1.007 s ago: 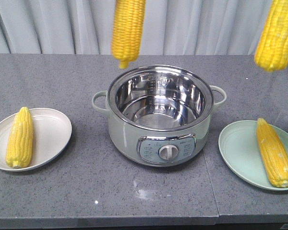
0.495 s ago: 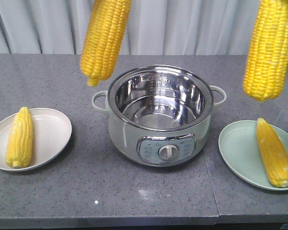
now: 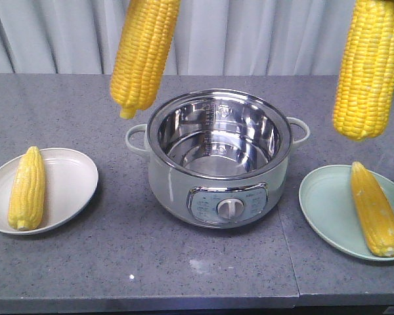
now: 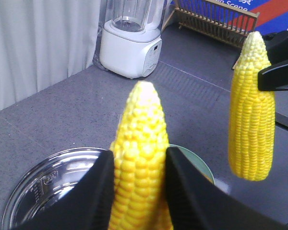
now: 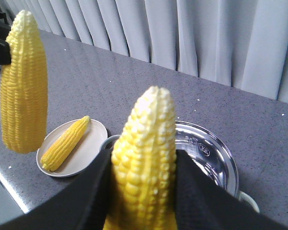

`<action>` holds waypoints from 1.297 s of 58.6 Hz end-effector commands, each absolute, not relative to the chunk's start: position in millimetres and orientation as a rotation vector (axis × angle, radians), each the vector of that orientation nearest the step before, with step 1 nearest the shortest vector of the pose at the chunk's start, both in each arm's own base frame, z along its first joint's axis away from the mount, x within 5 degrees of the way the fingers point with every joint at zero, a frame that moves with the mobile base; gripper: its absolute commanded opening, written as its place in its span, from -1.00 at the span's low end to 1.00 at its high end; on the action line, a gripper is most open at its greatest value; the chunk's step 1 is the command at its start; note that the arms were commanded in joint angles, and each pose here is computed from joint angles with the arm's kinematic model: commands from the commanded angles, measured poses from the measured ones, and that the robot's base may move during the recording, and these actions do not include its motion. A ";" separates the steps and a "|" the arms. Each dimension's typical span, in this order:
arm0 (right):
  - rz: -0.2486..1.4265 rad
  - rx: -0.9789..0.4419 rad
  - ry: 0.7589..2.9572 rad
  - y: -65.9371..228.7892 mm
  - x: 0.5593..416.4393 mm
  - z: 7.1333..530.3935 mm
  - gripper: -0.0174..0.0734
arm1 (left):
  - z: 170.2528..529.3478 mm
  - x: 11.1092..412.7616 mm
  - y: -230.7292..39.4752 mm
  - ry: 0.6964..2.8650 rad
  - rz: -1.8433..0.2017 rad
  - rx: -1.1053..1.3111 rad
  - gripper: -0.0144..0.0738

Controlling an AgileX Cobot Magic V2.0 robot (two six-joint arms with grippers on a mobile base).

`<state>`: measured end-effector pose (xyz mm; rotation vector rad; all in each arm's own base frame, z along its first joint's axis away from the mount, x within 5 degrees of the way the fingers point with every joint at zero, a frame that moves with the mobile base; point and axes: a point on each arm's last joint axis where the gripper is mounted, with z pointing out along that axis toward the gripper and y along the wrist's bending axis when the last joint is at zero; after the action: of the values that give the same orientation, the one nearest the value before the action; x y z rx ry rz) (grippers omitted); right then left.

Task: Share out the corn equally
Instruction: 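Lift both held cobs up out of the pot, then turn the base away from the pot toward the other counter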

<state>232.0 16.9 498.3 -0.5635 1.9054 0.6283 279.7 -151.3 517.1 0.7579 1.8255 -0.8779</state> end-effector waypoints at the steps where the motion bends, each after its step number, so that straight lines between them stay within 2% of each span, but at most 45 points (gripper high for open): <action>1: 0.630 -0.559 1.806 20.2 220.9 516.8 -0.63 | 541.2 263.1 -146.9 1.717 -0.912 0.717 -0.69; 76: 0.630 -0.560 1.806 20.3 220.8 516.7 -0.63 | 541.2 263.1 -147.0 1.717 -0.913 0.716 -0.69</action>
<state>231.9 17.1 498.5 -0.5640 1.9033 0.6306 279.8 -151.3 517.1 0.7574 1.8263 -0.8775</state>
